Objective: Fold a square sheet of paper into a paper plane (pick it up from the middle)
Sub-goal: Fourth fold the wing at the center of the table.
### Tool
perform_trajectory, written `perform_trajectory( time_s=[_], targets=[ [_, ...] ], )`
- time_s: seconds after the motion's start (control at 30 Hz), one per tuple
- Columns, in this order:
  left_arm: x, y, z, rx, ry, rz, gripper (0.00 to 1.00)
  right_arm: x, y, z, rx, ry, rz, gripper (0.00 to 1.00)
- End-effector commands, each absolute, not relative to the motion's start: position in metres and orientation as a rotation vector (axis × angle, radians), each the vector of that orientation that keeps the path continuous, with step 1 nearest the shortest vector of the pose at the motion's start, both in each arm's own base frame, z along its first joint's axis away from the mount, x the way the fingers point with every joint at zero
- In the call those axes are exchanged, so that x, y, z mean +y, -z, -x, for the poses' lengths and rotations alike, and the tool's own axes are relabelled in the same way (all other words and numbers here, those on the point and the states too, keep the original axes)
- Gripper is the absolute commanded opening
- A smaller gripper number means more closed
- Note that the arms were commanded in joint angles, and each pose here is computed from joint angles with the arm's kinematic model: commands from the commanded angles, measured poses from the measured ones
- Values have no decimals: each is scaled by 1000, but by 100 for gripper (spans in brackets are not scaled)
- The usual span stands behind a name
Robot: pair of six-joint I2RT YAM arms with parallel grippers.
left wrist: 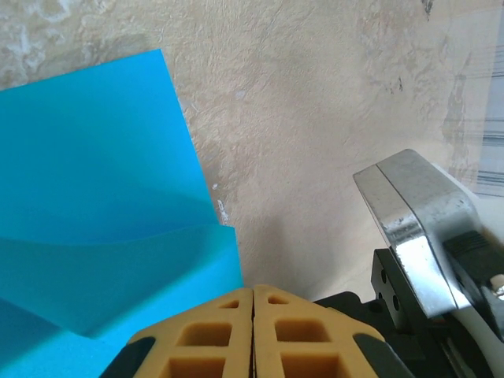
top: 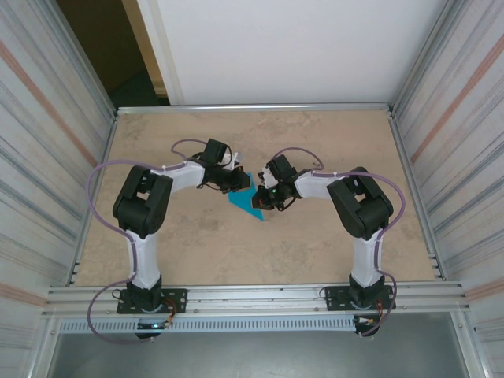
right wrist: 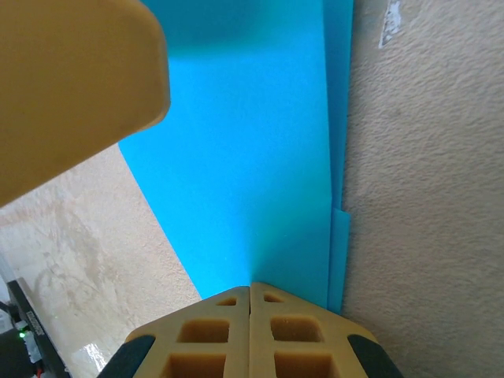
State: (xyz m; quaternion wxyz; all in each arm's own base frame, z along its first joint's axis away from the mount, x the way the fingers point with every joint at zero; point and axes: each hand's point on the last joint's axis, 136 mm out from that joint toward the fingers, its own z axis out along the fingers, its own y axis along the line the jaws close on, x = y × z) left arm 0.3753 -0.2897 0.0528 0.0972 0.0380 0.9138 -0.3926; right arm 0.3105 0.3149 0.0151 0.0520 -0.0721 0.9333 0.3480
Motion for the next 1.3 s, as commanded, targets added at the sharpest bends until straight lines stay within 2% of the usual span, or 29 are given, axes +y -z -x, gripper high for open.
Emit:
perform_trajectory(
  time_s=[0.0, 0.37, 0.6, 0.67, 0.9, 1.0, 1.13, 1.27],
  targets=[
    [-291, -48, -375, 2698, 1148, -172, 9, 286, 29, -284, 3028, -901, 132, 2],
    [-272, -24, -388, 2750, 1018, -177, 9, 277, 40, -279, 3073, -843, 115, 2],
    [-241, -24, -414, 2745, 990, -90, 11, 264, 52, -258, 3137, -828, 164, 3],
    [-233, -11, -420, 2788, 997, -38, 11, 261, 55, -253, 3153, -835, 158, 3],
    [-207, -5, -450, 2797, 953, 65, 11, 261, 58, -251, 3154, -852, 135, 3],
    [-199, -18, -463, 2761, 936, 79, 11, 263, 55, -254, 3140, -863, 122, 3],
    [-200, -59, -469, 2668, 942, 47, 11, 267, 54, -256, 3131, -877, 117, 3],
    [-223, -90, -438, 2617, 1009, -22, 11, 268, 54, -256, 3132, -882, 118, 3]
  ],
)
